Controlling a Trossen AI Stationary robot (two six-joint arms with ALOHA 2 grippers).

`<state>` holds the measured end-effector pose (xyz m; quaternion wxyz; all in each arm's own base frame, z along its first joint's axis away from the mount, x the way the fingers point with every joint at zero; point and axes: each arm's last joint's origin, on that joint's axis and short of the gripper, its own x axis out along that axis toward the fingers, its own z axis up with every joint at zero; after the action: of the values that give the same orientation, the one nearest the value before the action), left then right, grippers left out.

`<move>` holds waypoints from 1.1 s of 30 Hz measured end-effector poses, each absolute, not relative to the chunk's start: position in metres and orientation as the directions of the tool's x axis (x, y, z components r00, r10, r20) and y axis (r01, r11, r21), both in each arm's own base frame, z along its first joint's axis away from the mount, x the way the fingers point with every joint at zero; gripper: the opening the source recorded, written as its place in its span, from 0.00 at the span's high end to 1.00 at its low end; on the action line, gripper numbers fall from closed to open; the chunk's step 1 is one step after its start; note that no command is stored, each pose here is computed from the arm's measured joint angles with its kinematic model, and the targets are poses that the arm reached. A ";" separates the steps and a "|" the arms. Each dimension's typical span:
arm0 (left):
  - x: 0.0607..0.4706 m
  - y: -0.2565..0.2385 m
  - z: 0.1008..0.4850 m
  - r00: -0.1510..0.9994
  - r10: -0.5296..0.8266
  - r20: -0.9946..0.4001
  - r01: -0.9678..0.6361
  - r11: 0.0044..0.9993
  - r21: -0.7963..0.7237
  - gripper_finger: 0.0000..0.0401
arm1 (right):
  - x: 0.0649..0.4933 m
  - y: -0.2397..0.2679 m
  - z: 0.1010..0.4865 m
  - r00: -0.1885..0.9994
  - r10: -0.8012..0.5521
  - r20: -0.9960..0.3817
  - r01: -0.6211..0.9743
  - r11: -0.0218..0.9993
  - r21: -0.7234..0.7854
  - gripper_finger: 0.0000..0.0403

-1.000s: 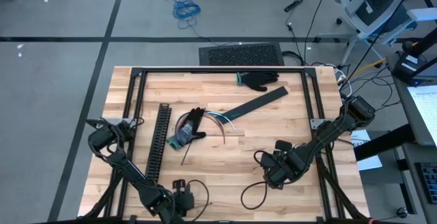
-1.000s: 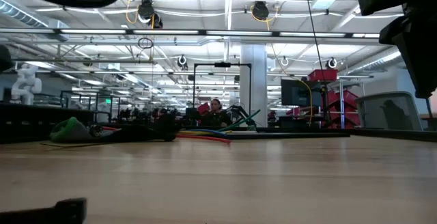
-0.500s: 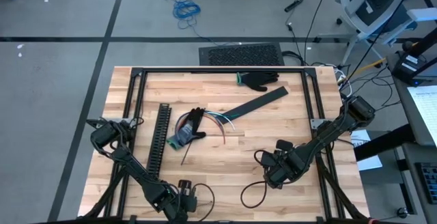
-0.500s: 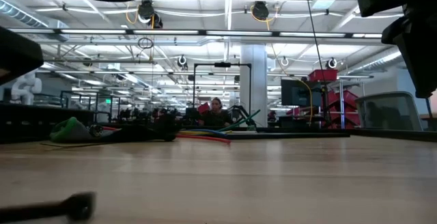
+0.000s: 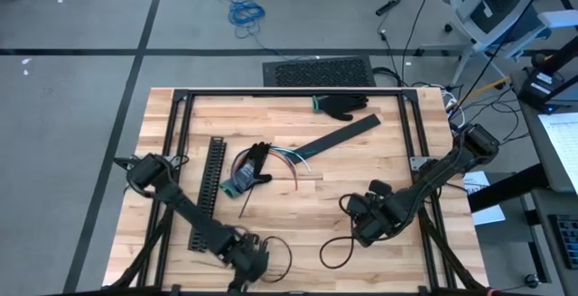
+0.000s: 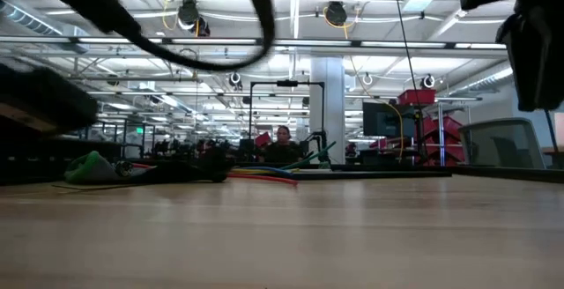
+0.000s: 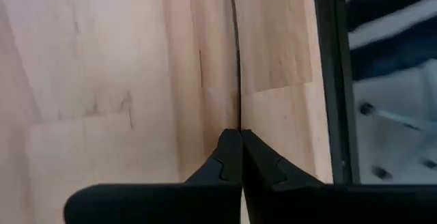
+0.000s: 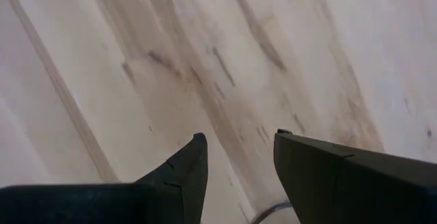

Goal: Ziptie cables
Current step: Wrap the cable wires with the black zip tie

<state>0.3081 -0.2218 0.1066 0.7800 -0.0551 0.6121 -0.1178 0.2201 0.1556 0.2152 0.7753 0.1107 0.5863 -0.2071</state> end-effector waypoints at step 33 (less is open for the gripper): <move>0.250 -0.100 0.347 0.856 0.081 -0.510 -0.089 0.996 0.007 1.00 | 0.224 0.148 0.265 0.757 -0.559 -0.338 0.652 0.617 0.441 0.62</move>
<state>0.2501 -0.0996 0.3467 0.9634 -0.0084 0.2642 0.0441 0.2245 0.1482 0.2653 0.8952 0.2780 0.0837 -0.3382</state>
